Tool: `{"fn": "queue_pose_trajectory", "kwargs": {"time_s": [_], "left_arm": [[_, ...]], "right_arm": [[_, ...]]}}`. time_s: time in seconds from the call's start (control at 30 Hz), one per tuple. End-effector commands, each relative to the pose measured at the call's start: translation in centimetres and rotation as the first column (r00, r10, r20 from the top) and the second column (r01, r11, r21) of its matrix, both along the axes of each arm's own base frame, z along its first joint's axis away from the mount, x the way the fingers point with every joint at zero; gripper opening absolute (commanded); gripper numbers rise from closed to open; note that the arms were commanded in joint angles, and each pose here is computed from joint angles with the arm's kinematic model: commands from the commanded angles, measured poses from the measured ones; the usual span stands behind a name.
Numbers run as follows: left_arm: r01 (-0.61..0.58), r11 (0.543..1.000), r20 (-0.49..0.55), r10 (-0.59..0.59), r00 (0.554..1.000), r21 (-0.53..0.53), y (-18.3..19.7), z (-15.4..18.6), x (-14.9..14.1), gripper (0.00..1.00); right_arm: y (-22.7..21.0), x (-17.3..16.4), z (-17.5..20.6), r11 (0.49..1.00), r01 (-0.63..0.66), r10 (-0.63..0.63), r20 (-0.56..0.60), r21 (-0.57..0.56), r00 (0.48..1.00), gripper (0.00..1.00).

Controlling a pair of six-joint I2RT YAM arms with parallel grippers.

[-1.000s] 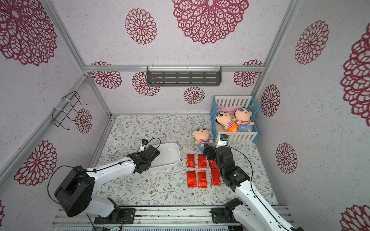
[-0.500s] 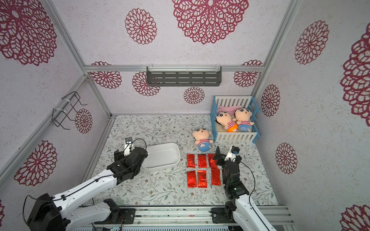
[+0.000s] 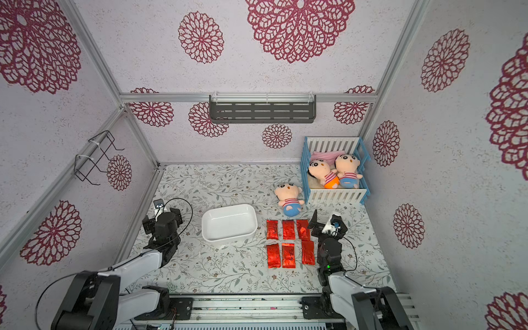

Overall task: Take the tea bags out of the storage box
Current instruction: Reset both arms

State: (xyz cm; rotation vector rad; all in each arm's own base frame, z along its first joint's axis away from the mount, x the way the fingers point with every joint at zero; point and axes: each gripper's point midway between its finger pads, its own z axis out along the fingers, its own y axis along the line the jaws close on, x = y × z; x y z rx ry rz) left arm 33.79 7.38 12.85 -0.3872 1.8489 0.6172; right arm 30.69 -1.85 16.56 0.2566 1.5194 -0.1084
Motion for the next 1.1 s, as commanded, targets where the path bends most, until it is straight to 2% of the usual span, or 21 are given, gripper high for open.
{"fn": "queue_pose_trajectory", "kwargs": {"time_s": [0.0, 0.07, 0.13, 0.2, 0.23, 0.27, 0.33, 0.4, 0.43, 0.5, 0.9, 1.07], "left_arm": [[0.167, 0.986, 0.150, -0.163, 0.975, -0.011, -1.5, 2.5, 3.5, 0.97], [0.239, 0.969, 0.192, -0.222, 0.956, -0.066, -1.6, 2.0, 4.0, 0.97], [0.216, 0.973, 0.226, -0.192, 0.955, -0.084, -0.6, 1.6, 3.7, 0.97], [0.330, 0.939, 0.215, -0.304, 0.928, -0.098, -1.8, 0.1, 4.5, 0.97], [0.394, 0.917, 0.210, -0.375, 0.903, -0.056, -2.8, -0.1, 5.0, 0.97], [0.371, 0.927, 0.232, -0.350, 0.907, -0.052, -2.4, 0.1, 4.7, 0.97], [0.375, 0.924, 0.186, -0.355, 0.916, -0.081, -2.4, -0.4, 5.1, 0.97], [0.323, 0.937, 0.151, -0.304, 0.941, -0.131, -1.3, -0.8, 5.9, 0.97], [0.331, 0.931, 0.151, -0.309, 0.939, -0.153, -0.9, -0.8, 6.5, 0.97], [0.270, 0.943, 0.151, -0.244, 0.958, -0.193, 0.6, -0.9, 6.6, 0.97], [0.272, 0.942, 0.159, -0.243, 0.957, -0.197, 0.7, -0.9, 6.4, 0.97], [0.273, 0.942, 0.159, -0.244, 0.957, -0.197, 0.7, -0.9, 6.4, 0.97]], "right_arm": [[0.8, -0.2, 3.4, 0.996, -0.071, 0.078, 0.174, -0.050, 0.982, 0.99], [0.8, 0.4, 3.3, 0.994, -0.077, 0.088, 0.163, -0.077, 0.983, 0.99], [0.5, 0.5, 3.0, 0.994, -0.076, 0.088, 0.180, -0.077, 0.980, 0.99], [0.1, 0.5, 2.2, 0.996, -0.068, 0.079, 0.192, -0.064, 0.978, 0.99], [0.1, 1.3, 1.3, 0.996, -0.071, 0.080, 0.146, -0.062, 0.986, 0.99], [0.0, 2.3, 0.9, 0.996, -0.081, 0.086, 0.110, -0.048, 0.990, 0.99], [-0.1, 3.4, 0.8, 0.996, -0.077, 0.082, 0.095, -0.050, 0.992, 0.99], [0.0, 4.5, 0.1, 0.995, -0.081, 0.084, 0.046, -0.049, 0.995, 0.99], [0.4, 5.0, 0.0, 0.993, -0.100, 0.102, 0.033, -0.062, 0.994, 0.99], [0.4, 5.8, -0.4, 0.994, -0.096, 0.096, 0.002, -0.057, 0.995, 0.99], [0.4, 4.8, 0.0, 0.994, -0.088, 0.090, 0.035, -0.060, 0.995, 0.99], [1.9, 5.6, -0.2, 0.980, -0.175, 0.176, 0.005, -0.097, 0.984, 0.99]]}}
